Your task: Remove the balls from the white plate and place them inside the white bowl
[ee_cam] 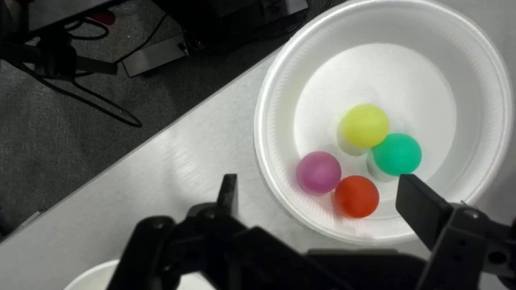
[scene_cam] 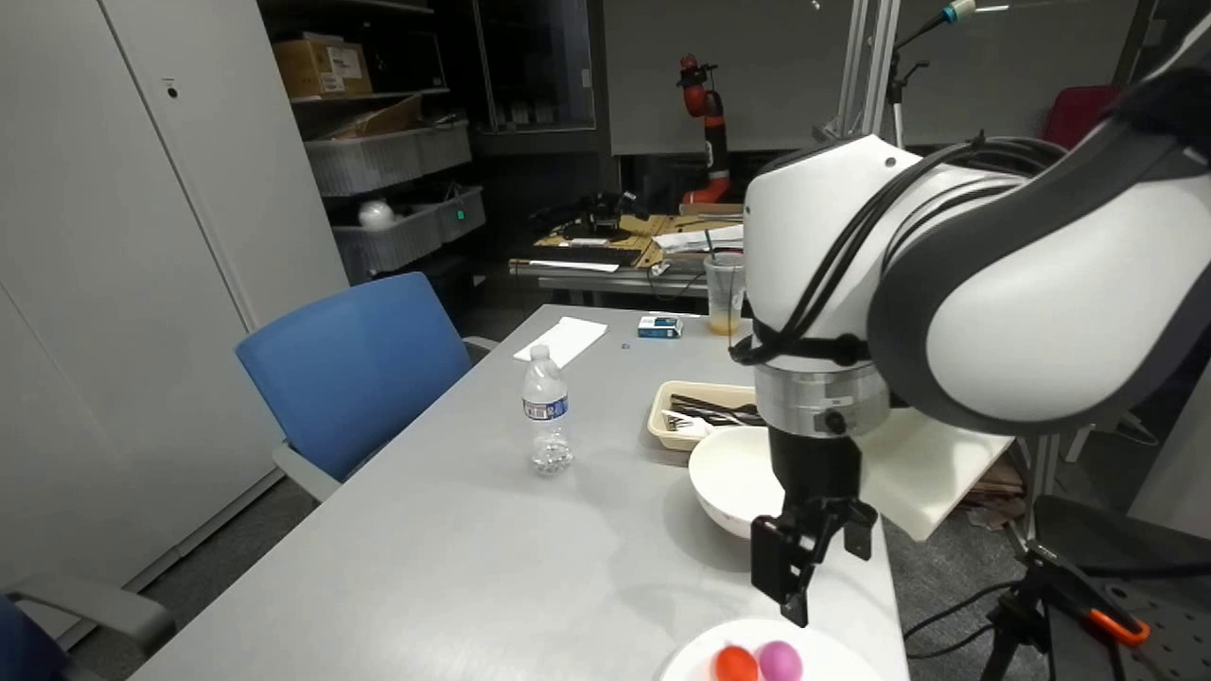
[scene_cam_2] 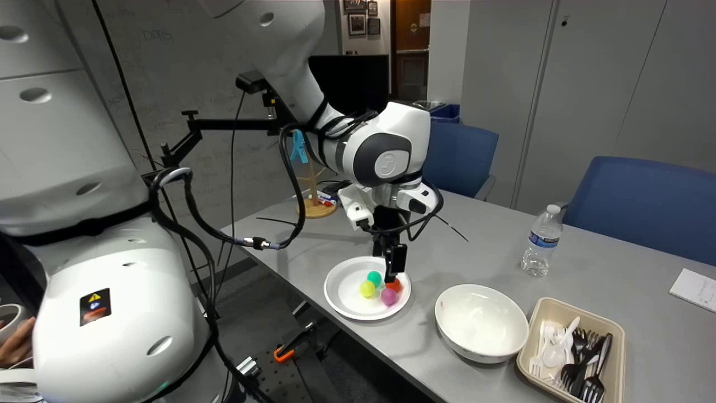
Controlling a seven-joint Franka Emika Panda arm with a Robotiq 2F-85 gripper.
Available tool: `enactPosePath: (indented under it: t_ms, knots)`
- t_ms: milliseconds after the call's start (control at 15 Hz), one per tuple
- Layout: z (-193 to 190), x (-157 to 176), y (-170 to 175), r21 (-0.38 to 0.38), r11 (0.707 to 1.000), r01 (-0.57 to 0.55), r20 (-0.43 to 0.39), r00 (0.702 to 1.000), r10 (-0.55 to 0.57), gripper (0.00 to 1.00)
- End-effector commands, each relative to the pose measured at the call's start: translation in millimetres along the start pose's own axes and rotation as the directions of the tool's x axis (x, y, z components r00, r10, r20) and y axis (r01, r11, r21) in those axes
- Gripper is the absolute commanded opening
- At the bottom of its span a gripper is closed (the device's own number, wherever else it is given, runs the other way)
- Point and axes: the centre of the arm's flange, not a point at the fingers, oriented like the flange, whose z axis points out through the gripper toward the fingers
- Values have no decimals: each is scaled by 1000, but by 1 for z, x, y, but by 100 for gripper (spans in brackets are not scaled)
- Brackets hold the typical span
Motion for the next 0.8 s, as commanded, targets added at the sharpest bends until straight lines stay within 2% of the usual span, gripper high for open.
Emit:
enactPosePath:
  t_ms: [0,733]
  knots:
    - [33,11,-8,32,999,12,-41,999,-10,100]
    - [88,19,-3,75,997,2,-76,997,4,100]
